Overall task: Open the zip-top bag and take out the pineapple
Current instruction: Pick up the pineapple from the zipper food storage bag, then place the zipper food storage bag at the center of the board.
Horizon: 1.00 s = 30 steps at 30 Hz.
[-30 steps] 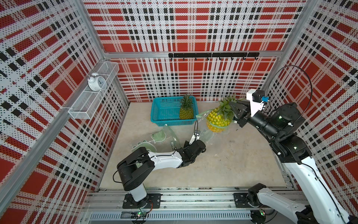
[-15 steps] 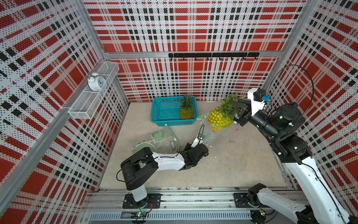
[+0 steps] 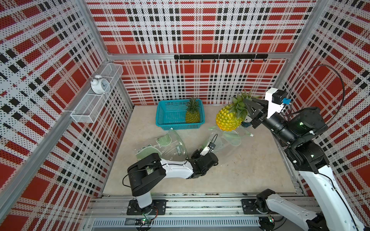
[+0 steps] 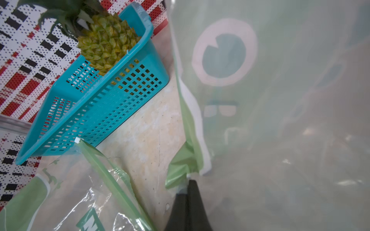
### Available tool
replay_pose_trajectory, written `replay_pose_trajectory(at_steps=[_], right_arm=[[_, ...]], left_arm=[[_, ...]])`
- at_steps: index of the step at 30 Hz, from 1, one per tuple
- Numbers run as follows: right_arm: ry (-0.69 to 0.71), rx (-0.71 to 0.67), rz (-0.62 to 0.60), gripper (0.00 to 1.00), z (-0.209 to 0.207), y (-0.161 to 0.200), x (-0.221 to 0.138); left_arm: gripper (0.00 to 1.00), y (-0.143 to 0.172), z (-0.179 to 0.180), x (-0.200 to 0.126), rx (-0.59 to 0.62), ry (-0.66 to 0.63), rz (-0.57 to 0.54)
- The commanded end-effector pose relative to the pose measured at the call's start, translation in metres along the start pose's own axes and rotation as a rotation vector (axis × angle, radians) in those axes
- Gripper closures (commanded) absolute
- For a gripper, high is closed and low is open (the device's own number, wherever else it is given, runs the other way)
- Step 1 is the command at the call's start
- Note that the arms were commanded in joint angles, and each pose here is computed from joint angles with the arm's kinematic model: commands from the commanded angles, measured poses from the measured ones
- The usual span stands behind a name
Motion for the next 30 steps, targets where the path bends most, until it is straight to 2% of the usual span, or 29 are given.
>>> replay_pose_trajectory(at_steps=[1,7,9,11,13,16,20,24,28,30], right_arm=[[0.088,-0.067,-0.242,1.00,-0.017,-0.069,-0.025],[0.102,-0.076,-0.277,1.00,-0.020,-0.079,-0.026],[0.091,-0.069,-0.284,1.00,-0.019,-0.077,-0.023],[0.079,-0.057,-0.281,1.00,-0.018,-0.073,-0.018],[0.057,-0.043,-0.268,1.00,-0.016,-0.064,-0.007],[0.039,-0.029,-0.232,1.00,-0.015,-0.050,0.008],[0.023,-0.021,-0.177,1.00,-0.015,-0.031,0.028],[0.008,0.000,-0.109,1.00,-0.013,-0.004,0.046],[0.018,0.023,-0.037,1.00,-0.011,0.029,0.060],[0.027,0.030,0.001,1.00,-0.011,0.043,0.066]], left_arm=[[1.00,-0.006,-0.008,0.003,0.021,0.005,0.005],[1.00,-0.018,-0.026,0.004,-0.005,0.085,0.019],[0.93,-0.028,-0.031,0.001,-0.030,0.125,0.010],[0.93,-0.040,-0.036,-0.002,-0.062,0.162,0.001],[0.93,-0.052,-0.040,-0.001,-0.098,0.197,0.000],[1.00,-0.064,-0.045,0.004,-0.150,0.247,0.013],[1.00,-0.076,-0.048,0.010,-0.209,0.285,0.041],[1.00,-0.089,-0.044,0.017,-0.331,0.341,0.070],[1.00,-0.106,-0.040,0.022,-0.421,0.380,0.068],[0.97,-0.116,-0.041,0.023,-0.443,0.397,0.057]])
Point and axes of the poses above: each gripper's point midway between its finger pads, its own x axis out along the fingers, its own z axis along the line the jaws close on, y = z × x, the point moved 3 cm from there along -x, back along the fingers, and after that the axes turned 12 degrees about -x, right-handed, at the moved point
